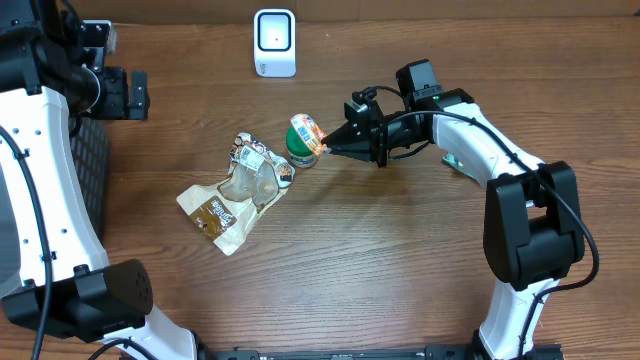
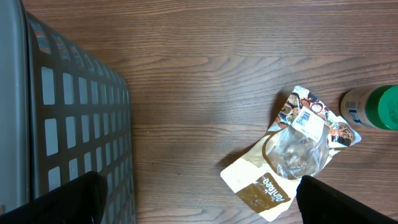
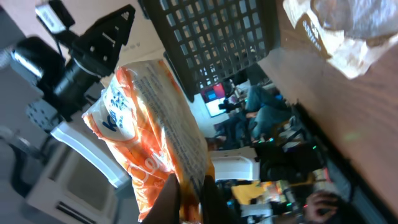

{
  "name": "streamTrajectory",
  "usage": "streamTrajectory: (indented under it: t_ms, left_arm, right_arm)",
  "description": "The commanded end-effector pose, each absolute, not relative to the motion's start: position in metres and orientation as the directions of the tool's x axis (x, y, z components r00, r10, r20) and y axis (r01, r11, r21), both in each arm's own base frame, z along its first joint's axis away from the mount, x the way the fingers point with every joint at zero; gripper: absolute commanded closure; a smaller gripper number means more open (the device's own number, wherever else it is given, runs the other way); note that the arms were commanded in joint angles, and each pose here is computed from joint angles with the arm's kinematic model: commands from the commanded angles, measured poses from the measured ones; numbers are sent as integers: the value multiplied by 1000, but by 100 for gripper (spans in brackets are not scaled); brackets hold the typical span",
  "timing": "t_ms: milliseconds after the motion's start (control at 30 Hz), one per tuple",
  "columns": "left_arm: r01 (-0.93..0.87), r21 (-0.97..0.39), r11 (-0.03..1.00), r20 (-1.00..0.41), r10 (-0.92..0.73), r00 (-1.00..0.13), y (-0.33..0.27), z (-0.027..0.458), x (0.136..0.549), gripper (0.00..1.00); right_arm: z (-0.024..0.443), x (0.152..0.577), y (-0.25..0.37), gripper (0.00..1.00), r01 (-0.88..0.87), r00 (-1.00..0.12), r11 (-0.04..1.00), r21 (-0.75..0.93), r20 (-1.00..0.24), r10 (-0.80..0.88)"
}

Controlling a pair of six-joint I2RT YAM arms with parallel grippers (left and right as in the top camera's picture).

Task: Scan the item barcode
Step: 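Lift the orange tissue pack and hold it in front of the scanner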

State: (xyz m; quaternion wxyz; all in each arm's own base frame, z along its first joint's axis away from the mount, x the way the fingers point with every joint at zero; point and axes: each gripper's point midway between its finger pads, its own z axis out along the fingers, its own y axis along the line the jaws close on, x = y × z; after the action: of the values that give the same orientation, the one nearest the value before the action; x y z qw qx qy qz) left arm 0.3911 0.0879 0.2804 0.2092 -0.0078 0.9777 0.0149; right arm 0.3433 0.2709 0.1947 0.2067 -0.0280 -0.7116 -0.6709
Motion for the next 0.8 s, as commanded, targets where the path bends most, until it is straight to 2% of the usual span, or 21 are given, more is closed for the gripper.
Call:
streamTrajectory:
  t_ms: [0, 533, 600, 633, 767]
  left_arm:
    - [-4, 28, 1000, -413, 8, -911, 88, 281, 392, 1]
    - [-4, 28, 1000, -413, 8, -911, 88, 281, 392, 0]
    - [-4, 28, 1000, -413, 8, -911, 88, 281, 392, 0]
    - [-4, 28, 1000, -413, 8, -911, 88, 281, 392, 0]
    - [-4, 28, 1000, -413, 8, -911, 88, 281, 392, 0]
  right_arm:
    - [207, 345, 272, 96, 378, -886, 89, 922, 388, -254]
    - [207, 344, 273, 96, 386, -882, 93, 918, 397, -256]
    - [204, 346, 274, 96, 348, -899, 95, 933, 361, -249]
    - [202, 347, 274, 96, 335, -905, 105, 936, 351, -239]
    - [170, 353, 280, 96, 259, -943, 251, 933, 301, -144]
